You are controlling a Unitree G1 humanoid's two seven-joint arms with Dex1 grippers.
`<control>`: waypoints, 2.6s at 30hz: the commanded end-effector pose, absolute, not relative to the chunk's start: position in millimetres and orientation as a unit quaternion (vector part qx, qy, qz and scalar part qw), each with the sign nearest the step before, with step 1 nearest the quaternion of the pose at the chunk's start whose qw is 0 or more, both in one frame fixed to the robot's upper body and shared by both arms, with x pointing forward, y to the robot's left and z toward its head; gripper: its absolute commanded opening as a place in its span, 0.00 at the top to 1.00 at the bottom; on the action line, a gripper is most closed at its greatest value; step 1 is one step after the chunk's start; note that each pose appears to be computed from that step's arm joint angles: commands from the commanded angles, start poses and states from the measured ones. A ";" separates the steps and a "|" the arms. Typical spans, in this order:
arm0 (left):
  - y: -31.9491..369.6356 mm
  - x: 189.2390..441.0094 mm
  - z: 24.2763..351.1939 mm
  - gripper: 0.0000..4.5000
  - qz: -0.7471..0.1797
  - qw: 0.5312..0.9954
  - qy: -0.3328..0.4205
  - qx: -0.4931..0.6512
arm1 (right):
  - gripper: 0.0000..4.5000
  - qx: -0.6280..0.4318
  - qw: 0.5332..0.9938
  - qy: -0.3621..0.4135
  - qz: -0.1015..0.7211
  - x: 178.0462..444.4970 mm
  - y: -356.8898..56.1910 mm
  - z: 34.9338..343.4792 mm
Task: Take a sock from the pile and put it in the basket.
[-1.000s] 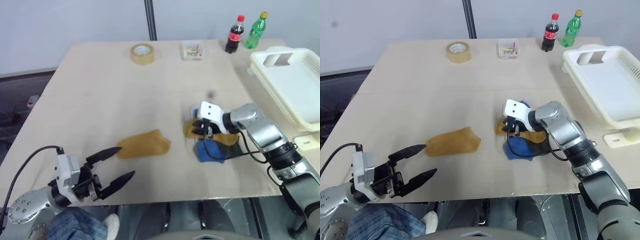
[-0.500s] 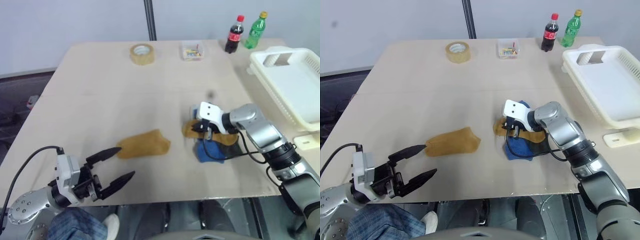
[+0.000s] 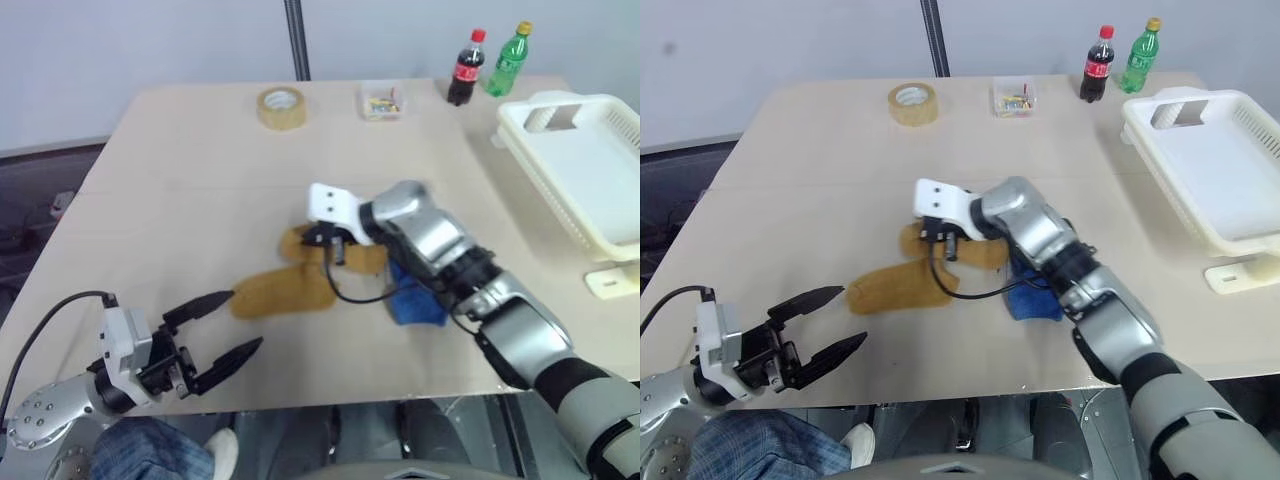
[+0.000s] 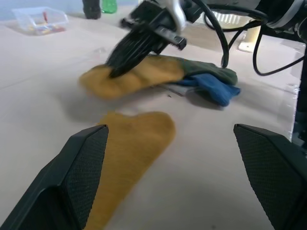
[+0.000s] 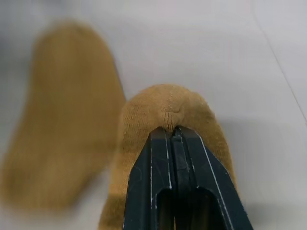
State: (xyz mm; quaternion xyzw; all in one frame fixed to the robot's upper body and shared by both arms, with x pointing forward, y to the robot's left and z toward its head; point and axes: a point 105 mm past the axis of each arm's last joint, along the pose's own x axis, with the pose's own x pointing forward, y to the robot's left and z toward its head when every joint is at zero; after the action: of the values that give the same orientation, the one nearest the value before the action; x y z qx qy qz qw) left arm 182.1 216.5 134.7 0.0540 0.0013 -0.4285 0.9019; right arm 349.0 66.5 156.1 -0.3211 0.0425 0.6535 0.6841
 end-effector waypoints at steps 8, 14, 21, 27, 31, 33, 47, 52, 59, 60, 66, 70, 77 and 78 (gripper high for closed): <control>246.7 171.2 148.1 0.00 -0.334 0.938 -0.018 0.087 | 0.83 -0.344 0.640 -0.038 0.686 333.0 143.5 178.0; 253.9 167.2 139.1 0.00 -0.306 0.948 -0.002 0.087 | 0.19 -0.317 0.658 -0.066 0.680 334.2 148.2 191.8; 267.5 199.7 147.3 0.00 -0.251 0.965 -0.024 0.076 | 0.19 -0.285 0.694 -0.054 0.659 354.3 92.9 207.4; 282.2 236.1 124.9 0.00 -0.192 0.980 0.052 0.012 | 0.19 -0.136 0.770 0.072 0.619 356.8 36.2 181.1; 284.1 260.8 120.0 0.00 -0.172 0.981 0.076 -0.042 | 0.19 -0.091 0.804 0.132 0.573 362.2 15.5 162.0; 280.8 274.5 115.0 0.00 -0.169 0.977 0.101 -0.086 | 0.19 -0.102 0.818 0.151 0.546 366.6 7.2 148.4; 266.0 280.8 95.3 0.00 -0.184 0.904 0.276 -0.270 | 0.19 -0.135 0.835 0.152 0.512 364.6 -1.4 132.3; 263.5 267.9 87.8 0.12 -0.191 0.880 0.336 -0.277 | 0.18 -0.117 0.835 0.155 0.515 360.9 2.5 131.7; 264.8 262.1 77.1 0.37 -0.178 0.874 0.372 -0.257 | 0.18 -0.117 0.833 0.149 0.519 358.6 8.8 130.9; 265.3 264.1 76.9 0.40 -0.176 0.876 0.369 -0.258 | 0.18 -0.114 0.833 0.149 0.521 358.1 10.2 131.1; 261.7 273.3 72.5 0.98 -0.167 0.878 0.358 -0.271 | 0.18 -0.100 0.831 0.153 0.526 356.7 14.6 130.7; 256.1 273.0 66.7 0.98 -0.170 0.875 0.357 -0.280 | 0.18 -0.077 0.834 0.163 0.522 357.3 14.0 130.6; 251.1 273.5 66.7 0.98 -0.179 0.875 0.347 -0.285 | 0.18 -0.029 0.832 0.198 0.517 355.8 11.7 128.8; 250.5 273.6 66.3 0.98 -0.180 0.875 0.347 -0.285 | 0.18 -0.029 0.831 0.202 0.518 355.3 11.6 127.1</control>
State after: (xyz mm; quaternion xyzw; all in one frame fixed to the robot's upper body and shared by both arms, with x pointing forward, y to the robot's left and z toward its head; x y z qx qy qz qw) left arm 282.0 260.6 87.5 -0.2837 0.3030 -0.1788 0.8921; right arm 356.3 7.0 116.6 -0.0355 0.2157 0.5081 0.8331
